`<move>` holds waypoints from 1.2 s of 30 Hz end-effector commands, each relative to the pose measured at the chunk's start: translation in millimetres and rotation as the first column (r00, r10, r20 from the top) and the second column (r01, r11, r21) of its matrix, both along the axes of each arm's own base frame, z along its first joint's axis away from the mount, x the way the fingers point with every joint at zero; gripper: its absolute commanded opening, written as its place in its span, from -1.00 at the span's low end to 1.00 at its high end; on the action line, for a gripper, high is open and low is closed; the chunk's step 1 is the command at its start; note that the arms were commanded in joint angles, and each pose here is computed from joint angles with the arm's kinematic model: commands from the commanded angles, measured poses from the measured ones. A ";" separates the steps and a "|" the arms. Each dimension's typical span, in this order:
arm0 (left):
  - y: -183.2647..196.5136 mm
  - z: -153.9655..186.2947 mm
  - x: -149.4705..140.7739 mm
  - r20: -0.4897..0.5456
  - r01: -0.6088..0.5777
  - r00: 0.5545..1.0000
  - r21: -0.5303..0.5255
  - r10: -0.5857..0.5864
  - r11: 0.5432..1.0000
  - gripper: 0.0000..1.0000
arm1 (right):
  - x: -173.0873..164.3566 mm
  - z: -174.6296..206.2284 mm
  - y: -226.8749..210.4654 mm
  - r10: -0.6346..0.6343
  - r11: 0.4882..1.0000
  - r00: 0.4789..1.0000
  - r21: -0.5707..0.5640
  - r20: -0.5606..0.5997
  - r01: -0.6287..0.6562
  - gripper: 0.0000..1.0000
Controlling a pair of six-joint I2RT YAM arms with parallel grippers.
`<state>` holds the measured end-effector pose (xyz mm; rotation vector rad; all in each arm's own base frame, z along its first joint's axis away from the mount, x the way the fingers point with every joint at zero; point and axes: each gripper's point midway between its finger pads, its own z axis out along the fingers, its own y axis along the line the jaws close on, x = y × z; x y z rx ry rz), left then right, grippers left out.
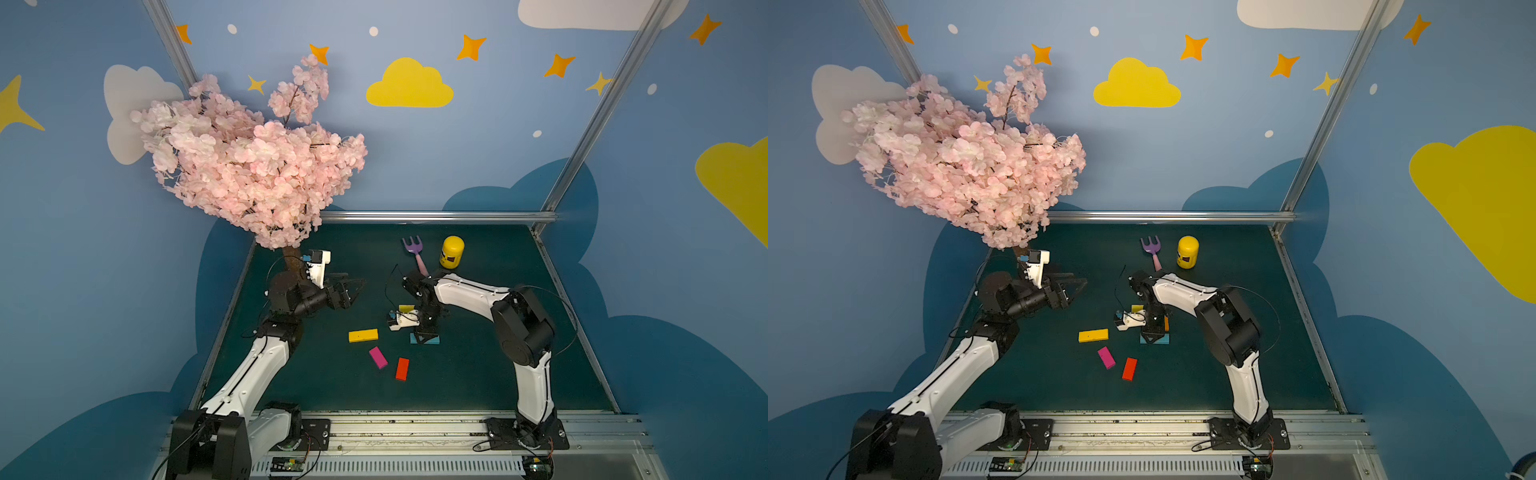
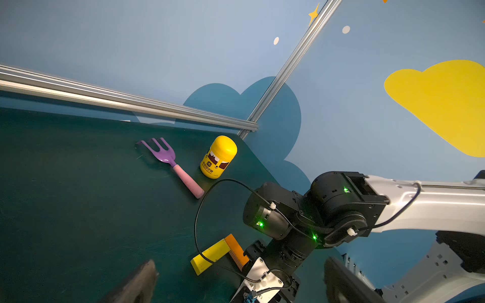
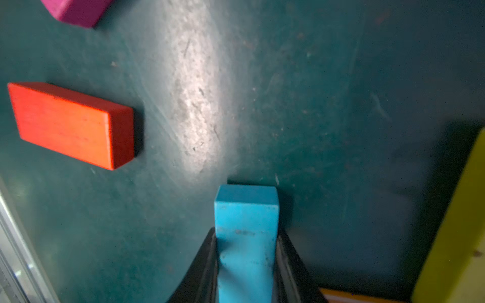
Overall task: Assemble the letter p with building blocks
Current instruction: Assemble the building block at the center of the board.
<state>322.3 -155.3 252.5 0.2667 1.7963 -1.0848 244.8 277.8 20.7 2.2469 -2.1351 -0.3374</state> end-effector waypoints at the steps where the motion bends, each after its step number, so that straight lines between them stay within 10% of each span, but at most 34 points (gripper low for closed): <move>1: -0.9 7.3 -0.6 0.035 0.007 0.999 0.009 -0.007 1.000 1.00 | 14.9 2.8 3.9 0.001 1.000 0.998 -0.002 0.063 -0.001 -0.45; 20: -0.9 7.4 -1.0 0.035 0.008 0.999 0.010 -0.008 1.000 1.00 | 8.8 1.8 6.0 -0.001 1.000 0.999 0.002 0.045 0.001 -0.43; 36: -0.7 8.3 -1.9 0.038 0.008 0.999 0.020 -0.009 1.000 1.00 | 2.2 22.8 19.4 -0.020 0.998 0.999 0.061 0.046 0.017 0.35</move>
